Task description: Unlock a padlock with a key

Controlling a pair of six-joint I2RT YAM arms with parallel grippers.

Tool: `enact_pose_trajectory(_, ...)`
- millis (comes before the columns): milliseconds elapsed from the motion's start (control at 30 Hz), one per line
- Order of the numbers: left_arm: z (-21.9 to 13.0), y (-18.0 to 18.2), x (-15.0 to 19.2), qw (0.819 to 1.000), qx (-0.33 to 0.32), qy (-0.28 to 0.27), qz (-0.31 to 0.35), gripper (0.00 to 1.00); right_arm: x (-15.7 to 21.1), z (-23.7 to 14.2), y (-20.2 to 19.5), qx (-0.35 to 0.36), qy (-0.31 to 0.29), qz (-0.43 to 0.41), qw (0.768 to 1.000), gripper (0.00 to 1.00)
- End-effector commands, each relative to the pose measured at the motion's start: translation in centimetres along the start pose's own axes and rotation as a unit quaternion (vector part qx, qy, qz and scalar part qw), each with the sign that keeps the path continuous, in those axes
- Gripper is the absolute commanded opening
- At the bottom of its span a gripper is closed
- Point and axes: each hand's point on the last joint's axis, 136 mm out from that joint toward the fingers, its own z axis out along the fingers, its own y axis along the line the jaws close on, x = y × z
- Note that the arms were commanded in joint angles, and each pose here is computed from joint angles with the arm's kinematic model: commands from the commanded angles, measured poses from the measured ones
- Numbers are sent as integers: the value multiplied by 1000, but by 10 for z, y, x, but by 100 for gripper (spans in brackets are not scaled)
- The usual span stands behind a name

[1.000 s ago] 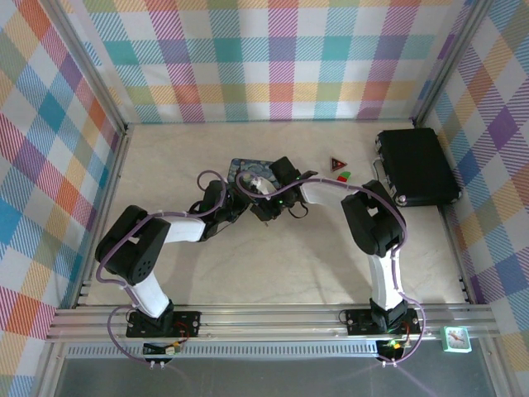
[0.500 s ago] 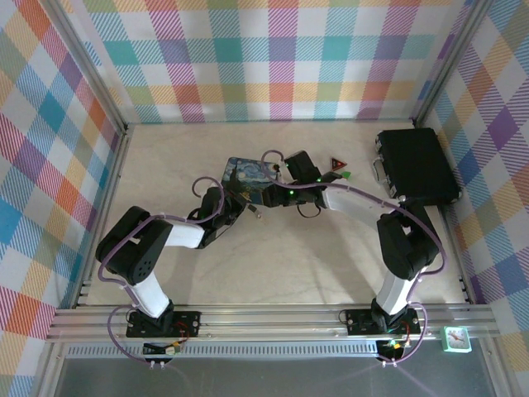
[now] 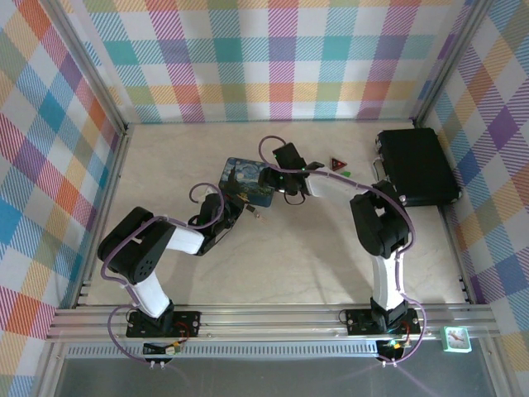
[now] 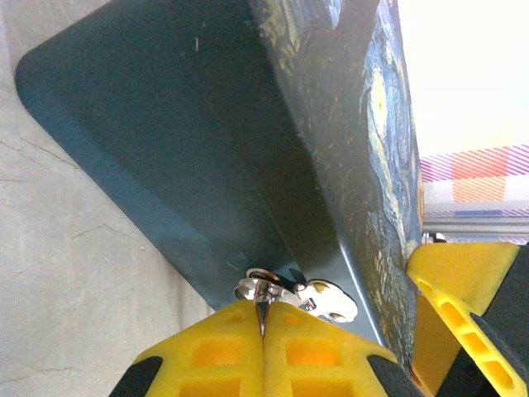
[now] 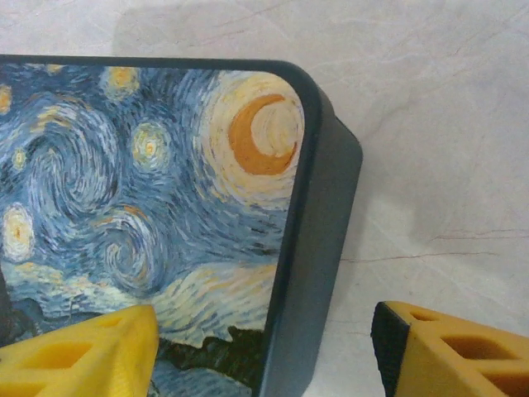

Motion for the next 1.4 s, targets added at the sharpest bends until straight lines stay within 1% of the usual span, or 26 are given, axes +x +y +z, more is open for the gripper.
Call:
enact_pose_trajectory(0, -1, -1, -3, 1000, 13, -15, -9, 0, 4, 5, -17, 32, 1, 39, 999, 69)
enact_pose_trajectory(100, -5, 4, -8, 999, 10, -29, -13, 0, 14, 1, -31, 49, -2, 59, 997, 68)
enact_pose_trajectory(200, -12, 16, -16, 998, 3, -61, -30, 0, 24, -1, -45, 60, -6, 87, 994, 66)
enact_pose_trajectory(267, -17, 17, -23, 995, 23, -86, -43, 0, 31, 0, -46, 54, 1, 95, 994, 66)
enact_pose_trajectory(333, -18, 16, -27, 993, 41, -98, -54, 0, 34, 1, -46, 53, 4, 98, 994, 67)
enact_pose_trajectory(467, -12, 16, -25, 991, 61, -95, -77, 0, 32, 2, -43, 49, 2, 97, 994, 66)
enact_pose_trajectory(633, -19, 17, -24, 992, 53, -92, -66, 0, 19, -5, -29, 33, -7, 70, 997, 67)
enact_pose_trajectory(767, -29, 15, -17, 996, 35, -67, -45, 0, 4, -20, -13, 8, -26, 31, 999, 68)
enact_pose_trajectory(800, -33, 14, -16, 997, 32, -62, -41, 0, 1, -25, -9, 3, -31, 20, 999, 71)
enact_pose_trajectory(867, -40, 14, -12, 998, 17, -45, -29, 0, -6, -39, -1, -13, -43, -7, 999, 82)
enact_pose_trajectory(900, -44, 11, -9, 999, 9, -33, -17, 0, -9, -47, 3, -19, -47, -23, 998, 100)
enact_pose_trajectory(1000, -60, 13, 2, 999, -42, 1, 25, 0, -11, -67, 5, -18, -51, -64, 996, 99)
enact_pose_trajectory(1067, -74, 17, 8, 995, -79, 25, 55, 0, -9, -80, 2, -14, -50, -88, 995, 99)
enact_pose_trajectory(1133, -86, 19, 14, 991, -98, 48, 75, 0, -5, -89, -5, -7, -49, -109, 993, 99)
enact_pose_trajectory(1233, -97, 27, 29, 979, -138, 101, 107, 0, 4, -101, -21, 15, -47, -134, 990, 99)
enact_pose_trajectory(1367, -103, 26, 54, 965, -152, 163, 138, 0, 12, -117, -53, 70, -48, -162, 983, 99)
